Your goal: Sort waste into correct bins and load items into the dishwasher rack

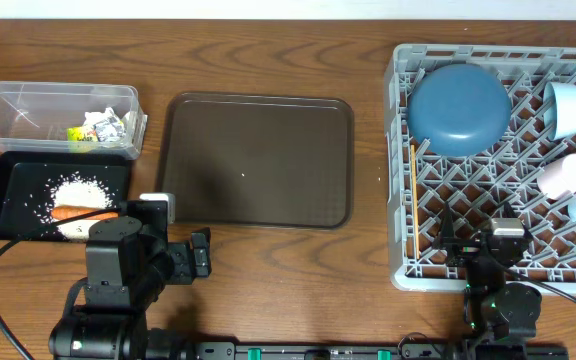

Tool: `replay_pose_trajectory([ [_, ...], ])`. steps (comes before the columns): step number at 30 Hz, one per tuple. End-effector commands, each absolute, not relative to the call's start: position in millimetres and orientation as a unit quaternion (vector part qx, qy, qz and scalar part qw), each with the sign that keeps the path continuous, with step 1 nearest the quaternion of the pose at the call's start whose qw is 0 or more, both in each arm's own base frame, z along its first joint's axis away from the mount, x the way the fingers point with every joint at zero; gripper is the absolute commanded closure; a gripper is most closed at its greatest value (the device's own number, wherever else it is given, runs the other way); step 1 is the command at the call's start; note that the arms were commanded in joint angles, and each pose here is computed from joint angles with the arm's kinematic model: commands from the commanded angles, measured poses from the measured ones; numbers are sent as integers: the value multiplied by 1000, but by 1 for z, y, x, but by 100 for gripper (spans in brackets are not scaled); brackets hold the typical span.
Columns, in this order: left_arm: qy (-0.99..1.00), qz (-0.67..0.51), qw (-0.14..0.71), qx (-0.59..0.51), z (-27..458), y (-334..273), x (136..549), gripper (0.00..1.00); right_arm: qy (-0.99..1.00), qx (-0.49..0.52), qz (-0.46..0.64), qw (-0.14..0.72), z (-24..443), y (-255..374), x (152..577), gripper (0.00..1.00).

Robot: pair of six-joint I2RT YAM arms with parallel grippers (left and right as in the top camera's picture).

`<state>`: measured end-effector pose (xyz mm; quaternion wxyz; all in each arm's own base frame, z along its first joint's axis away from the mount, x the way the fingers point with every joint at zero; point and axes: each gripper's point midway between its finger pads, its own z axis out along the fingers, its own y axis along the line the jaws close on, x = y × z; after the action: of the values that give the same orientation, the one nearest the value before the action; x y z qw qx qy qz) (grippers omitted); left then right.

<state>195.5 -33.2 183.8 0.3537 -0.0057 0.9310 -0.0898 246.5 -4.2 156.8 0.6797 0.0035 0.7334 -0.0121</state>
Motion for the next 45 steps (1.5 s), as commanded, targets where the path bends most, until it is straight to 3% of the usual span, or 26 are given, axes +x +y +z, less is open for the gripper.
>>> replay_pose_trajectory([
  [1, 931, -86, 354, -8, 184, -32, 192, 6, 733, -6, -8, 680, 156, 0, 246, 1],
  [12, 884, -55, 464, -17, 160, -17, 194, 6, 733, -6, -8, 680, 156, 0, 246, 1],
  [24, 748, -45, 661, -35, 146, -3, 244, 6, 733, -6, -8, 680, 156, 0, 246, 1],
  [45, 759, -12, 651, -28, 137, 1, 244, 6, 733, -6, -8, 680, 156, 0, 246, 1],
])
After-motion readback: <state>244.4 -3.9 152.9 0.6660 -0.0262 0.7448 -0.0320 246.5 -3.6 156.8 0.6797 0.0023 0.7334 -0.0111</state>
